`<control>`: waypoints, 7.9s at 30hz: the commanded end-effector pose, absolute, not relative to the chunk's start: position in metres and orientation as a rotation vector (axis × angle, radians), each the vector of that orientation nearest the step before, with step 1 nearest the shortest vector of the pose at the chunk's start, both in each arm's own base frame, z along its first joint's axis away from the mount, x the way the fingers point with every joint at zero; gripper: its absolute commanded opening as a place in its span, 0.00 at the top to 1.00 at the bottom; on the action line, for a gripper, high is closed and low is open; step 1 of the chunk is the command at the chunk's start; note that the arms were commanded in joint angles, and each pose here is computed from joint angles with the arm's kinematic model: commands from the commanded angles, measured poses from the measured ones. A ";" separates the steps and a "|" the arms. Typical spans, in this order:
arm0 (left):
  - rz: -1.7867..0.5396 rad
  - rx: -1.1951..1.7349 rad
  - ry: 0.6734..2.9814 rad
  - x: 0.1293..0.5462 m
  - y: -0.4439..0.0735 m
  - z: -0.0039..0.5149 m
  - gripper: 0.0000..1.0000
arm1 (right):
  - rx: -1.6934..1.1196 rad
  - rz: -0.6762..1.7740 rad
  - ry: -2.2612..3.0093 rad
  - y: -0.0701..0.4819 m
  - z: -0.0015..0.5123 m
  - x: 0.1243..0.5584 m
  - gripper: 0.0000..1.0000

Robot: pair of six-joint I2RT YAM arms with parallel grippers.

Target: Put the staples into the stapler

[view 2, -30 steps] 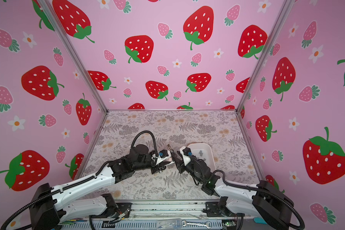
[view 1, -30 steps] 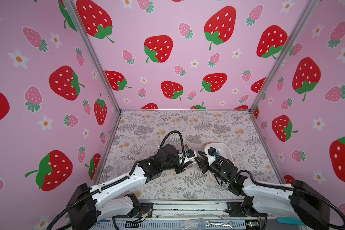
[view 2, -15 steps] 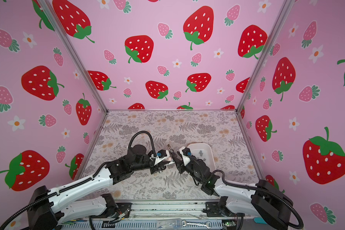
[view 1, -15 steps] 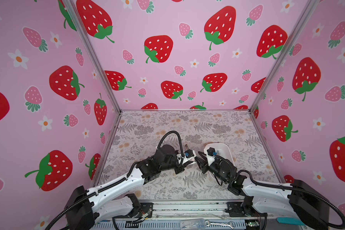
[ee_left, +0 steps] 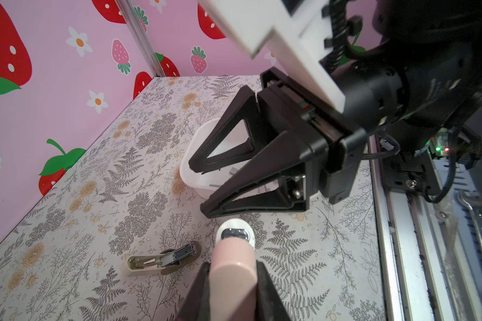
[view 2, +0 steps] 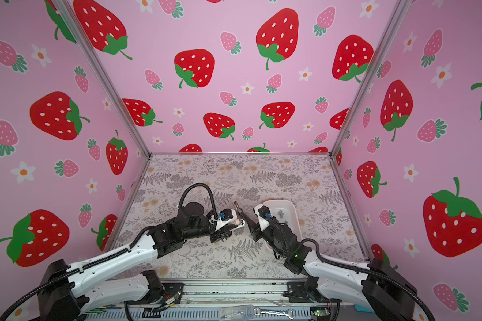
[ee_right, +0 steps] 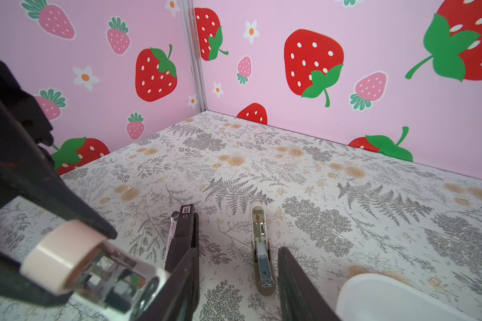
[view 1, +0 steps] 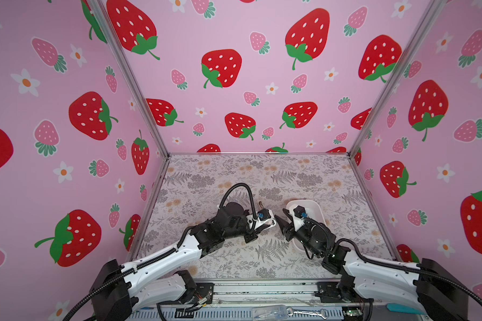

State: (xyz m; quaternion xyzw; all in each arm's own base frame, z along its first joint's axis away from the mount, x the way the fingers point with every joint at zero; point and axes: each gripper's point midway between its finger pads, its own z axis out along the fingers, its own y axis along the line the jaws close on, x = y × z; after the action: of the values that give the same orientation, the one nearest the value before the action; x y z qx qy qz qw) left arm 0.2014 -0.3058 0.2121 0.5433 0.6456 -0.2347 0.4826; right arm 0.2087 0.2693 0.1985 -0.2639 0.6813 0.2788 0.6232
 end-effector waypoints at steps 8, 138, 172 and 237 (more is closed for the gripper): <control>-0.588 1.317 1.519 0.201 -0.311 0.224 1.00 | -0.671 0.658 1.486 0.262 0.213 0.193 0.50; -0.696 1.427 1.339 0.164 -0.304 0.227 0.03 | -1.124 0.872 1.279 0.326 0.182 0.123 0.89; -0.324 0.119 1.754 0.257 -0.094 0.163 0.01 | -0.951 0.351 2.096 0.327 0.067 0.202 0.99; -0.467 0.463 1.566 0.257 -0.145 0.239 0.08 | -0.742 0.360 1.913 0.285 0.132 0.214 0.25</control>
State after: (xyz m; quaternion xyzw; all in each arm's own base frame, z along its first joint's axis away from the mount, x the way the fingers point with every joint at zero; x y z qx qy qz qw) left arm 0.2588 -0.1244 0.1844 0.1435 0.7518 -0.1834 0.6169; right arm 0.2040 0.2915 0.1096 -0.3224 0.8192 0.1511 0.4495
